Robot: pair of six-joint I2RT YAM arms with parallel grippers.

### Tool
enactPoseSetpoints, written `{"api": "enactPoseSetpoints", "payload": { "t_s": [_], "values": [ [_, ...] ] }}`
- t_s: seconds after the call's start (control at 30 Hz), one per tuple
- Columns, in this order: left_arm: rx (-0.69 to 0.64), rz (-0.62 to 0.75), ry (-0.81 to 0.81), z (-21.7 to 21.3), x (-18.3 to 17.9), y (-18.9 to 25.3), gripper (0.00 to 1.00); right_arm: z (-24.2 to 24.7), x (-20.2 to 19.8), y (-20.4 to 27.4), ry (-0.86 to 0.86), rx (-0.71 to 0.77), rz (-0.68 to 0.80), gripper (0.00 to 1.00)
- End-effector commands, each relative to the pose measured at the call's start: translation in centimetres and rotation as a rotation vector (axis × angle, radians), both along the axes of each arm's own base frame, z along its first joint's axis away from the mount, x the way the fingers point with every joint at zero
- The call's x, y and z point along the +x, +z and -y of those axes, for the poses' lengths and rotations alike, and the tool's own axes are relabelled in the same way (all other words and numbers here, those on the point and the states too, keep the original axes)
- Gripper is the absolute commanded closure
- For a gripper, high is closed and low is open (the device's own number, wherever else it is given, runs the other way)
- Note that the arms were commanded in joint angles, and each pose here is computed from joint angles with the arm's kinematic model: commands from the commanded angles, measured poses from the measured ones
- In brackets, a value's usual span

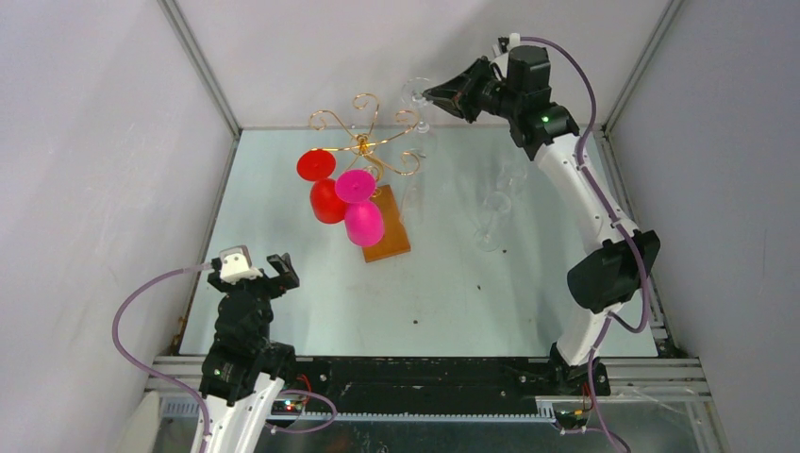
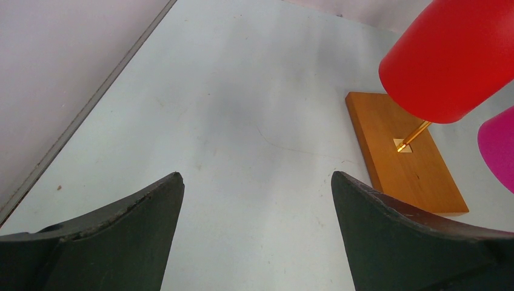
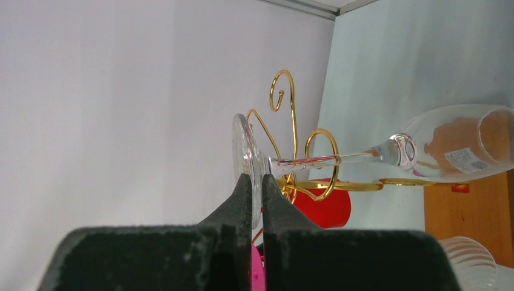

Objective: Place the wine glass upside down on the wine glass rack
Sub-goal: Turn the wine glass upside down at the wine rack.

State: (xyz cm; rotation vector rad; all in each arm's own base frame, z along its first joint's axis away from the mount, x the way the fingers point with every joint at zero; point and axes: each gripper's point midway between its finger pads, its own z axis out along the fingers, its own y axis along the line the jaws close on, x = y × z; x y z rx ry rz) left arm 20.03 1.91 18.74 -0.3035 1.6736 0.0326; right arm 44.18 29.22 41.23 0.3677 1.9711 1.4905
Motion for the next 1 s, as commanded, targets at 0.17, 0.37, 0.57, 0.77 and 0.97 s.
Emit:
{"api": "enactPoseSetpoints", "payload": {
  "t_s": [0.17, 0.37, 0.57, 0.77, 0.97],
  "values": [
    [-0.015, 0.068, -0.016, 0.2, -0.1, 1.1, 0.0, -0.7, 0.1, 3.4, 0.028, 0.031, 0.096, 1.0],
    [-0.014, 0.067, -0.017, 0.2, -0.1, 1.0, 0.0, -1.1, 0.4, 3.5, 0.038, 0.041, 0.099, 1.0],
    [-0.014, 0.073, -0.015, 0.2, -0.2, 1.1, 0.0, -1.7, 0.7, 3.3, 0.034, 0.038, 0.09, 1.0],
    [-0.013, 0.074, -0.016, 0.2, -0.2, 1.1, 0.0, -2.9, 0.8, 3.5, 0.055, 0.03, 0.091, 1.0],
    [-0.011, 0.075, -0.02, 0.2, -0.2, 1.1, 0.0, -3.9, 0.6, 3.2, 0.072, 0.032, 0.082, 1.0]
  ]
}}
